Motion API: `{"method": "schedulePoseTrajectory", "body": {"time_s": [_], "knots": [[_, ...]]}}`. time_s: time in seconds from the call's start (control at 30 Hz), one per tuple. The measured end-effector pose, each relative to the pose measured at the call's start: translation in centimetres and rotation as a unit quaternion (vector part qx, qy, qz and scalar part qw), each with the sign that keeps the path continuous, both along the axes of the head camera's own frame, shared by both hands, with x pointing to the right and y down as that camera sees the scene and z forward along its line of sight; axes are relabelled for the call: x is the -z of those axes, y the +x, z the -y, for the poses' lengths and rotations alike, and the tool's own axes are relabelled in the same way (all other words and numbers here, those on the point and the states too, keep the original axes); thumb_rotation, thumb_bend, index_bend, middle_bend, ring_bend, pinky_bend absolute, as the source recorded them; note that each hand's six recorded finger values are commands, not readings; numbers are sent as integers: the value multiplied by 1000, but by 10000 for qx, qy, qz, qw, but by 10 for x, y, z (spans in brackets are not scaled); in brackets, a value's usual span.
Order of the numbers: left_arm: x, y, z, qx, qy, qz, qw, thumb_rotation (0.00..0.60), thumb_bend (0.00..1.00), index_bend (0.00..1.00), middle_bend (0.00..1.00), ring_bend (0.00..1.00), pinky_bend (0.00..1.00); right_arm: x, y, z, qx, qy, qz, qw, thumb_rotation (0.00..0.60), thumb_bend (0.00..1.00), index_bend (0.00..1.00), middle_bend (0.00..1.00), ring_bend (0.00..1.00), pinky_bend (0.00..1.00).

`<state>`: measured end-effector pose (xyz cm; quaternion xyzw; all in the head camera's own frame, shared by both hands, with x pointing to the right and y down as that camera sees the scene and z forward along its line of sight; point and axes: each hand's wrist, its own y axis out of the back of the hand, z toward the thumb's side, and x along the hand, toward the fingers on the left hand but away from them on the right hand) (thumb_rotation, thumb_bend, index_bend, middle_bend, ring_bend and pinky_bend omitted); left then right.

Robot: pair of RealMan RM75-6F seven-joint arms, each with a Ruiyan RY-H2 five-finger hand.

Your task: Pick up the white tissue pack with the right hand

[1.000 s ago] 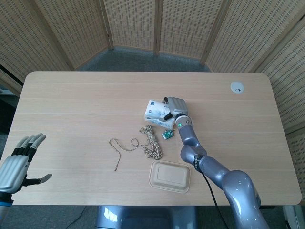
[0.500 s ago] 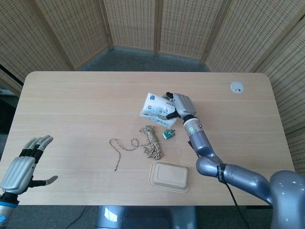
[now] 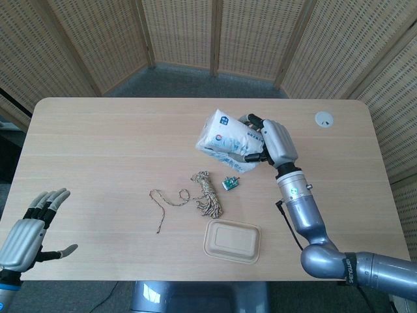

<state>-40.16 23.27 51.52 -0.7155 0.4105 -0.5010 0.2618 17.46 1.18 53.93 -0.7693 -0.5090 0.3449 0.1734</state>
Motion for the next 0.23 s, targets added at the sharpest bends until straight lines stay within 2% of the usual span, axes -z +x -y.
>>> {"method": "schedulePoseTrajectory", "body": {"time_s": [0.23], "knots": [[0,1,-1,-21,6,-21,10000,600,139,0,0,0,0,3,6,-4,-49,-4,-45,10000,600,180,636,968,776,610]]}}
